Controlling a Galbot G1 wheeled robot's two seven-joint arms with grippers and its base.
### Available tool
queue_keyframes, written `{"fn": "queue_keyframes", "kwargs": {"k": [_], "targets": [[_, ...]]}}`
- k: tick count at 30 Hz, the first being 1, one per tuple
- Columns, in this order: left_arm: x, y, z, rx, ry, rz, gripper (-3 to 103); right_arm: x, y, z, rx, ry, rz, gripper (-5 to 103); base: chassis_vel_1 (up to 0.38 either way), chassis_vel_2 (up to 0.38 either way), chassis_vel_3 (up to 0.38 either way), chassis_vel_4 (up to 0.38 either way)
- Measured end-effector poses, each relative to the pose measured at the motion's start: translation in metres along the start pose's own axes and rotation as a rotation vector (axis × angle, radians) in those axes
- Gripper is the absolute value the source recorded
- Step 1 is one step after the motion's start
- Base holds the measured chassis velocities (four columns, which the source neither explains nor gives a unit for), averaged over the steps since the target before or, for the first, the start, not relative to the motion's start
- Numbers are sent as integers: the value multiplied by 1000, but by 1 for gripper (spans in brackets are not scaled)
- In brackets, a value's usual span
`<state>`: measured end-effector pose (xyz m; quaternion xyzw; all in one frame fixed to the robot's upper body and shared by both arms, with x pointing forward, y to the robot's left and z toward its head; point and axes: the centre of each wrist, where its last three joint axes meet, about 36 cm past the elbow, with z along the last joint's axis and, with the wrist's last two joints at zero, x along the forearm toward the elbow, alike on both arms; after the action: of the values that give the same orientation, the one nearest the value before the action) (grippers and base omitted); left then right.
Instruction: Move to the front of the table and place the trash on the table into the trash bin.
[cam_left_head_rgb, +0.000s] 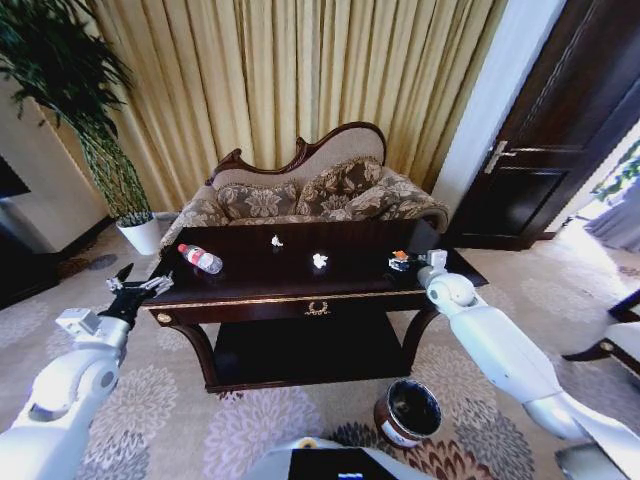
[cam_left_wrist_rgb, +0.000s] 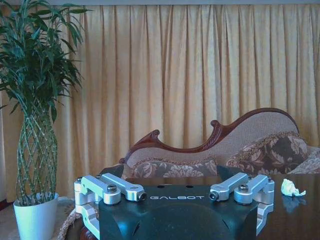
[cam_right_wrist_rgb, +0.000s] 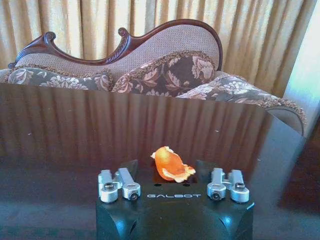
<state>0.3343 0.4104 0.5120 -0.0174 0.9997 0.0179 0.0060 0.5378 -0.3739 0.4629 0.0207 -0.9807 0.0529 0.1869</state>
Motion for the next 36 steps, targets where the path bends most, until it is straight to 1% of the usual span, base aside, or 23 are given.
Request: {"fn": "queue_keyframes", "kwargs": {"k": [1, 2, 5, 6, 7, 8, 9, 11, 12, 13, 16, 17, 18, 19, 21, 22, 24, 26, 27, 30, 32, 33, 36], "targets": [[0, 0, 0, 0, -1, 1, 100, 1, -2, 1, 2, -2, 4, 65, 0, 0, 0, 0], [0, 0, 0, 0, -1, 1, 100, 1, -2, 1, 2, -2, 4, 65, 0, 0, 0, 0], [0, -2, 1, 0, -2, 6, 100, 3, -6, 2, 5, -6, 10, 48, 0, 0, 0, 0], [0, -2, 1, 0, -2, 6, 100, 3, -6, 2, 5, -6, 10, 48, 0, 0, 0, 0], [-1, -3, 2, 0, -3, 7, 100, 4, -7, 2, 6, -8, 12, 42, 0, 0, 0, 0], [0, -3, 2, 0, -3, 9, 100, 4, -8, 2, 7, -10, 12, 42, 0, 0, 0, 0], [0, -5, 2, 0, -5, 12, 100, 5, -9, 2, 7, -12, 13, 32, 0, 0, 0, 0], [0, -5, 2, 0, -5, 12, 100, 5, -9, 2, 7, -12, 14, 32, 0, 0, 0, 0], [0, -6, 1, 1, -7, 14, 100, 6, -9, 2, 7, -14, 13, 27, 0, 0, 0, 0], [0, -6, 1, 1, -7, 14, 100, 6, -9, 2, 7, -14, 13, 27, 0, 0, 0, 0], [0, -6, 1, 0, -7, 15, 100, 9, -8, 3, 6, -30, 10, 10, 0, 0, 0, 0], [0, -6, 1, 0, -7, 15, 100, 9, -8, 3, 6, -30, 10, 10, 0, 0, 0, 0], [0, -6, 1, -1, -7, 15, 100, 12, -6, 1, 5, -48, 7, 5, 0, 0, 0, 0], [0, -6, 1, -1, -7, 15, 100, 12, -6, 1, 5, -48, 7, 5, 0, 0, 0, 0], [0, -7, 1, -2, -8, 17, 100, 22, -2, -3, 8, -96, -4, 1, 0, 0, 0, 0], [0, -7, 1, -2, -8, 17, 100, 22, -2, -3, 8, -96, -4, 1, 0, 0, 0, 0], [0, -7, 0, -3, -10, 18, 100, 37, 1, -7, 22, -153, -15, 1, 0, 0, 0, 0], [0, -8, 0, -2, -11, 19, 100, 44, 4, -9, 24, -176, -20, 1, 0, 0, 0, 0], [0, -10, 0, -1, -13, 23, 100, 56, 10, -9, 21, -204, -18, 1, 0, 0, 0, 0], [1, -12, 1, 0, -14, 24, 100, 65, 15, -7, 15, -228, -14, 1, 0, 0, 0, 0], [1, -15, 0, 2, -17, 28, 100, 83, 24, -6, 6, -276, -5, 1, 0, 0, 0, 0], [1, -15, 0, 2, -17, 28, 100, 83, 24, -6, 6, -276, -5, 1, 0, 0, 0, 0], [3, -16, 0, 1, -17, 30, 100, 108, 34, -7, -6, -327, -7, 1, 0, 0, 0, 0]]}}
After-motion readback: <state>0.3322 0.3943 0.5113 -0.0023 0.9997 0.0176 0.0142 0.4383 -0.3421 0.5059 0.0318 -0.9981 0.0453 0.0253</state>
